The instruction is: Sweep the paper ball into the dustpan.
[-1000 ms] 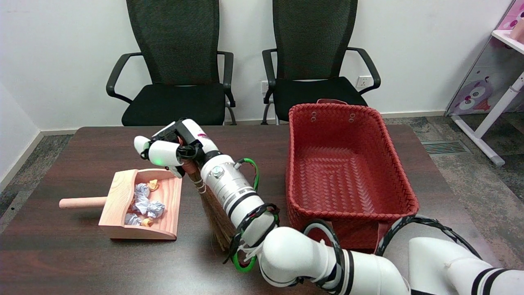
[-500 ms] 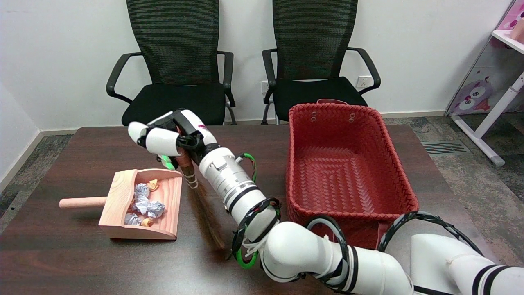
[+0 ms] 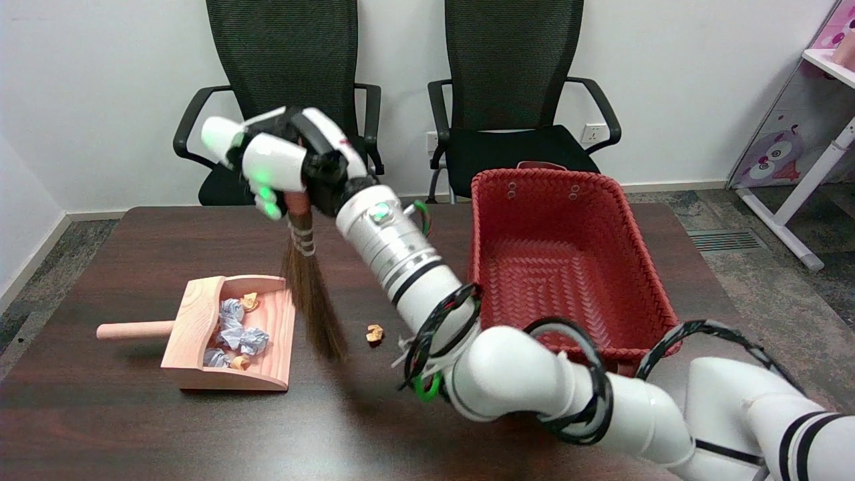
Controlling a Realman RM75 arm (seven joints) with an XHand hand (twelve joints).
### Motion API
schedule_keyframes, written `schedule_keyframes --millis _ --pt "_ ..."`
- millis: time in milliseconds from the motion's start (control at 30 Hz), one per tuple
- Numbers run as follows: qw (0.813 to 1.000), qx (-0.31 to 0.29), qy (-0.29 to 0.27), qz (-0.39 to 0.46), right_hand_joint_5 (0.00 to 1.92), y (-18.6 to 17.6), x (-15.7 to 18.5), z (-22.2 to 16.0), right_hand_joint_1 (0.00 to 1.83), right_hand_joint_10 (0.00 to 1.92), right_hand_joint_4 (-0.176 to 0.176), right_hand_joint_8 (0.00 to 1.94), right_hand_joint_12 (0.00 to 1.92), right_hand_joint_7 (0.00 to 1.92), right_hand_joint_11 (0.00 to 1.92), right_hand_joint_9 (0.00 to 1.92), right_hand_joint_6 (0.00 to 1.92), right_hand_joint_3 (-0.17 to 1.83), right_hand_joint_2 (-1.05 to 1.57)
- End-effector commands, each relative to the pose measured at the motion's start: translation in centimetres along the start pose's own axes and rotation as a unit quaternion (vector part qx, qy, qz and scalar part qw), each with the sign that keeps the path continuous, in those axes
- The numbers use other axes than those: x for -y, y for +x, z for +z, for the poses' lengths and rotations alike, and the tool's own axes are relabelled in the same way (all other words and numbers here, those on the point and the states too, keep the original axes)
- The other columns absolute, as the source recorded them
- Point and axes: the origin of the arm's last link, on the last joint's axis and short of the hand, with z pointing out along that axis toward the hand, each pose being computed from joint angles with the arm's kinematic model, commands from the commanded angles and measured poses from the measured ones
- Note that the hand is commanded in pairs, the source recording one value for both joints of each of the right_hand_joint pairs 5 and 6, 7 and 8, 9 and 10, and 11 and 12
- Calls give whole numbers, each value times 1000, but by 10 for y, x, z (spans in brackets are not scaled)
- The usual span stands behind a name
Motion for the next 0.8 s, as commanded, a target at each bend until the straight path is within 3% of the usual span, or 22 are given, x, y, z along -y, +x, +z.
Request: schedule_keyframes --millis 33,233,300,567,800 --pt "997 -1 69 -32 1920 48 60 9 1076 1920 76 1920 1920 1920 1920 1920 1920 881 1571" --pt "995 -17 54 -88 1920 66 51 5 1078 1920 78 1920 1920 1920 1920 1920 1920 896 1571" --pt "993 -28 43 -107 1920 72 43 2 1061 1920 176 1920 1920 1920 1920 1920 1920 902 1571" --pt "980 -45 -7 -193 1920 81 12 -2 1062 1920 176 1920 1920 1920 1920 1920 1920 942 1571" --pt "970 -43 -54 -232 1920 64 -23 -4 1060 1920 176 1920 1920 1920 1920 1920 1920 997 1571"
